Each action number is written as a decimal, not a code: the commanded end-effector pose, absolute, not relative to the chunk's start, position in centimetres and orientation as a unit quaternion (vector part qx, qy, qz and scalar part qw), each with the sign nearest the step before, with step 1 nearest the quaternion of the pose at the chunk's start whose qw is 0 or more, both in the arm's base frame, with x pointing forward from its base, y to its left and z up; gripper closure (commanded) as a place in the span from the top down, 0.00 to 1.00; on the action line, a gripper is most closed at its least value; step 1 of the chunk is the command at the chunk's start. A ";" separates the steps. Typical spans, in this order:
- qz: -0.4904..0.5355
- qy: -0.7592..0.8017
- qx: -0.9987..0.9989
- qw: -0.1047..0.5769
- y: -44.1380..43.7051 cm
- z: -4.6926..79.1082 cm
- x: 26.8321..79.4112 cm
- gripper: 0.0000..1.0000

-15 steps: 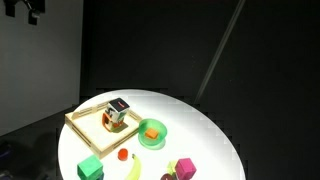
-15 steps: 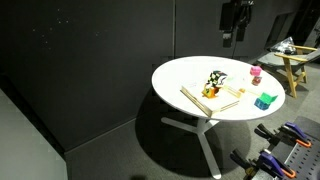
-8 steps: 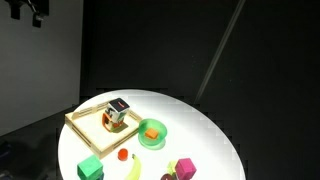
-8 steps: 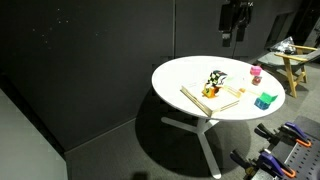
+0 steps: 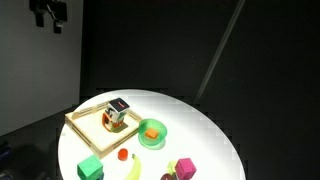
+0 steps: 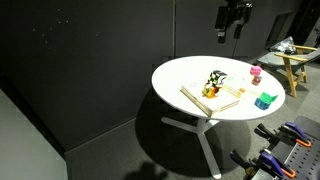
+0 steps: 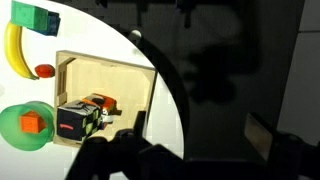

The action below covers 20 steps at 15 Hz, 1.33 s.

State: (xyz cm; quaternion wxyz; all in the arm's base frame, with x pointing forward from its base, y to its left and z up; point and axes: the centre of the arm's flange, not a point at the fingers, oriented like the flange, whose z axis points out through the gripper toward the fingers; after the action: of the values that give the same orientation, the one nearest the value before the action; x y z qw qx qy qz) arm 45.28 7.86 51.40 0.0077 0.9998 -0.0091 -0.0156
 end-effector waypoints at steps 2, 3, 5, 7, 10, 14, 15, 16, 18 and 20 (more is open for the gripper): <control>0.032 -0.051 0.998 0.020 5.7 49.5 46.8 1.00; 0.042 -0.059 0.997 0.019 5.3 49.0 47.2 1.00; 0.059 -0.075 0.995 0.017 4.4 48.2 47.7 1.00; 0.077 -0.097 0.992 0.015 3.4 47.5 48.0 1.00; 0.094 -0.133 0.987 0.009 1.6 47.0 47.8 1.00; 0.082 -0.175 0.981 0.020 -1.5 46.2 47.1 1.00; 0.077 -0.187 0.979 0.026 -2.3 45.9 46.9 1.00; 0.071 -0.197 0.977 0.031 -3.1 45.7 46.7 1.00; 0.055 -0.217 0.974 0.042 -4.5 45.0 46.3 1.00; 0.042 -0.229 0.971 0.049 -5.5 44.7 46.0 1.00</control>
State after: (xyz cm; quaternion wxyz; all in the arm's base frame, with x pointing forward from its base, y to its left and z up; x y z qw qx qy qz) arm 47.04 -4.42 44.68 0.0340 0.9766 -0.2049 0.0565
